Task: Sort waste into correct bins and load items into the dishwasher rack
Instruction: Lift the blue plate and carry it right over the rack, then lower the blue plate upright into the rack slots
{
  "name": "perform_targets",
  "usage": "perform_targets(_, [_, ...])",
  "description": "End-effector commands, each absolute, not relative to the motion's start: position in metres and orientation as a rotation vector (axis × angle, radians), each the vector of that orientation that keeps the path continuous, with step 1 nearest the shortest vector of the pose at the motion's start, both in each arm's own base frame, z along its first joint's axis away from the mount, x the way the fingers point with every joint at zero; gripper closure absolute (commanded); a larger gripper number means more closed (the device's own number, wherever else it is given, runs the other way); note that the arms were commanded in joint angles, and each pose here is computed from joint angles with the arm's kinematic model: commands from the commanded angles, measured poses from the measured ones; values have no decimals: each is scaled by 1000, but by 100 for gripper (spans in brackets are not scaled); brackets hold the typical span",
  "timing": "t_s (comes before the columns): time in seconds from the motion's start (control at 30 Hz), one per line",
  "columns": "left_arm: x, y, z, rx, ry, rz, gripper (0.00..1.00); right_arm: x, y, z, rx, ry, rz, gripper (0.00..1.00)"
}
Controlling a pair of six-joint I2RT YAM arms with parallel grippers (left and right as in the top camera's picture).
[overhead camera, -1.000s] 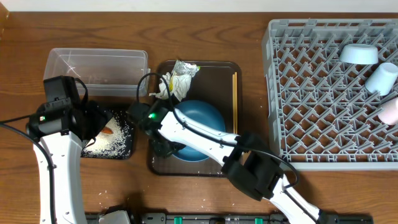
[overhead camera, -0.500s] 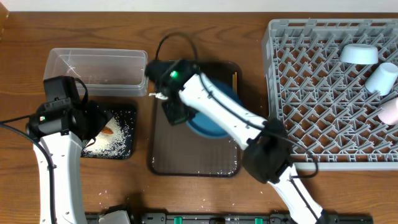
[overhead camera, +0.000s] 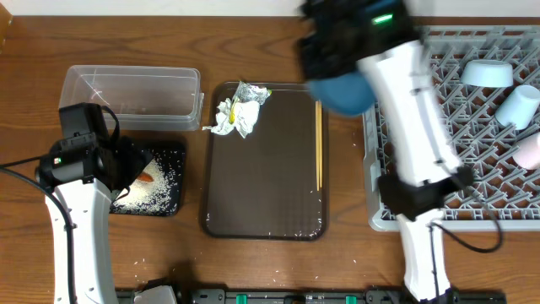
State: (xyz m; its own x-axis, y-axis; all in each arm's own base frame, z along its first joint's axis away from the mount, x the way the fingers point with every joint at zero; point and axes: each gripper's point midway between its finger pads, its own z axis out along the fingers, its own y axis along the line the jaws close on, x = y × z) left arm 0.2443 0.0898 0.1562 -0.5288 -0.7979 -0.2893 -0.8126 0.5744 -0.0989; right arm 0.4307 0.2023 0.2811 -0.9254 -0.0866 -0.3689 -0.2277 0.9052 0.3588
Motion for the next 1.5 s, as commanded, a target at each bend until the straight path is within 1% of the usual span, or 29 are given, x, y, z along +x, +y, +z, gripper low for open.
perform_targets(0.0, [245,94,159,-1339,2489,88,2,436,170,310,-292,2612,787,99])
perform_targets(0.1, [245,94,159,-1339,2489,88,2,444,143,322,-356,2496,1021,99])
perform_targets(0.17, [245,94,159,-1339,2489,88,2,445,134,329,-407,2414,1135,99])
perform_targets(0.27, [245,94,159,-1339,2489,88,2,447,119,330,-408,2351,1247,99])
perform_targets(0.43, [245,94,159,-1339,2489,88,2,451,101,313,-365,2330,1365,99])
perform_targets(0.63, [245,94,159,-1339,2489,88,1,451,101,293,-398,2236,1537,99])
perform_targets(0.73, [245,94,159,-1339,2489,87,2,451,98,282,-360,2216,1606,99])
perform_targets(0.93, [245,94,159,-1339,2489,88,2,451,79,273,-246,2259,1624,99])
perform_targets(1.03, [245,94,159,-1339,2489,88,2,449,67,280,-220,2247,1603,99])
perform_targets(1.23, [245,94,159,-1339,2489,88,2,438,44,312,-176,2213,1527,99])
perform_targets(1.47, [245,94,159,-1339,2489,88,2,412,35,345,-115,2279,1372,99])
